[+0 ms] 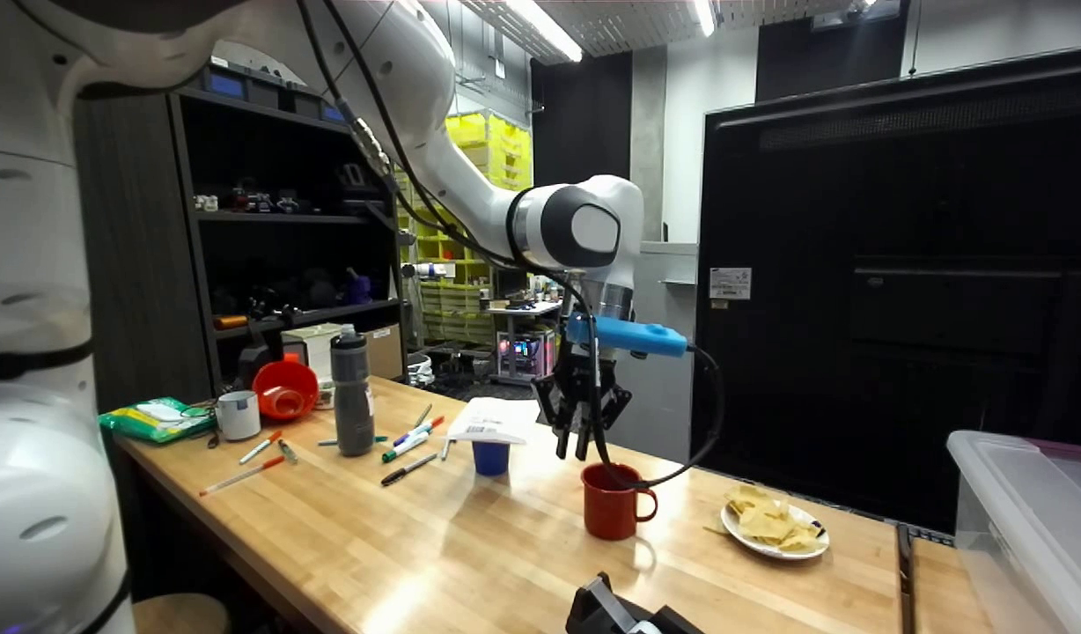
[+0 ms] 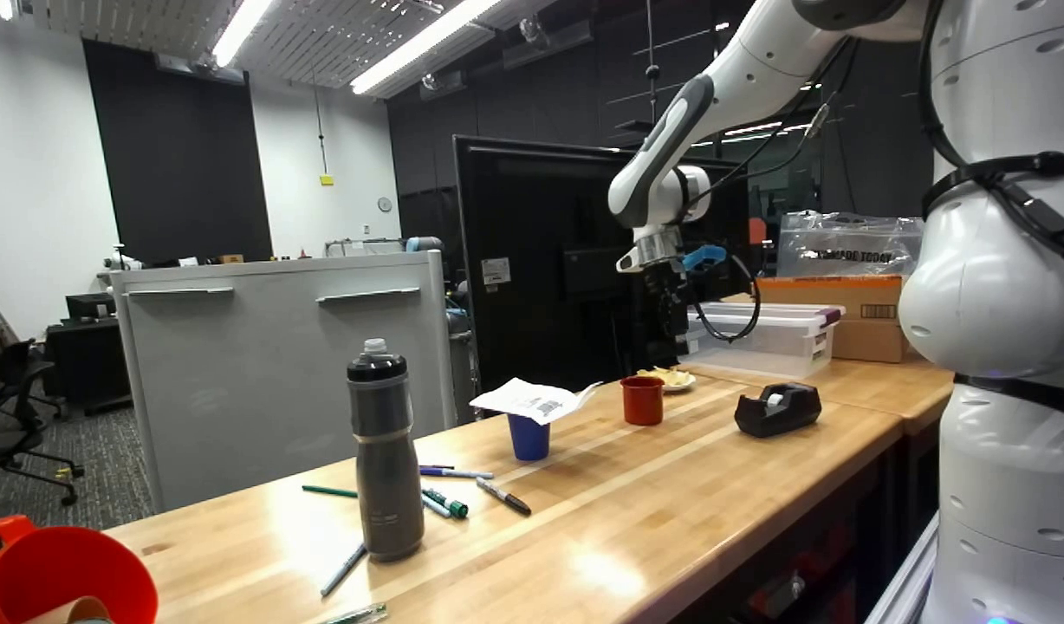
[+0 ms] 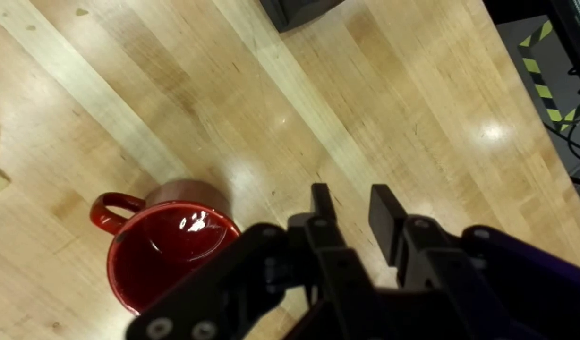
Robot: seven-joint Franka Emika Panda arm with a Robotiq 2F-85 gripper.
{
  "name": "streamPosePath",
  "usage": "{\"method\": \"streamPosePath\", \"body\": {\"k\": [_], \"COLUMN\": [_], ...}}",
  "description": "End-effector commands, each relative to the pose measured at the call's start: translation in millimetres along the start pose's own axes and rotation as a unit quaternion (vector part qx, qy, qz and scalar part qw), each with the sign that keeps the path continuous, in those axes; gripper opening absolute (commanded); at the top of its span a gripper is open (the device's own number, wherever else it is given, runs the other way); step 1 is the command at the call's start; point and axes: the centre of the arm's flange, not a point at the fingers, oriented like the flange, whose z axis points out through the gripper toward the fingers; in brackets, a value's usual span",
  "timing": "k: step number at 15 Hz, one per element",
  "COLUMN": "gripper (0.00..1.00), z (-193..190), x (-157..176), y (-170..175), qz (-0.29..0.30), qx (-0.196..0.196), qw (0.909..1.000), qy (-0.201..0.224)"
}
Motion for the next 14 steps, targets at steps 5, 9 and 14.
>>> {"method": "streamPosePath", "body": {"k": [5,9,14], "gripper": [0.56,0.57,0.88], "z": [10.7,9.6,-15.8], "x": [-3.2,-2.3,10.3], "y": [2.6,2.6,-10.7], "qz": [0.004,0.003,0.011], "qx": [0.009,0.008,0.005], "qw": [0.9999,1.0000,0.9998], "qy": [-0.004,-0.004,0.018]}}
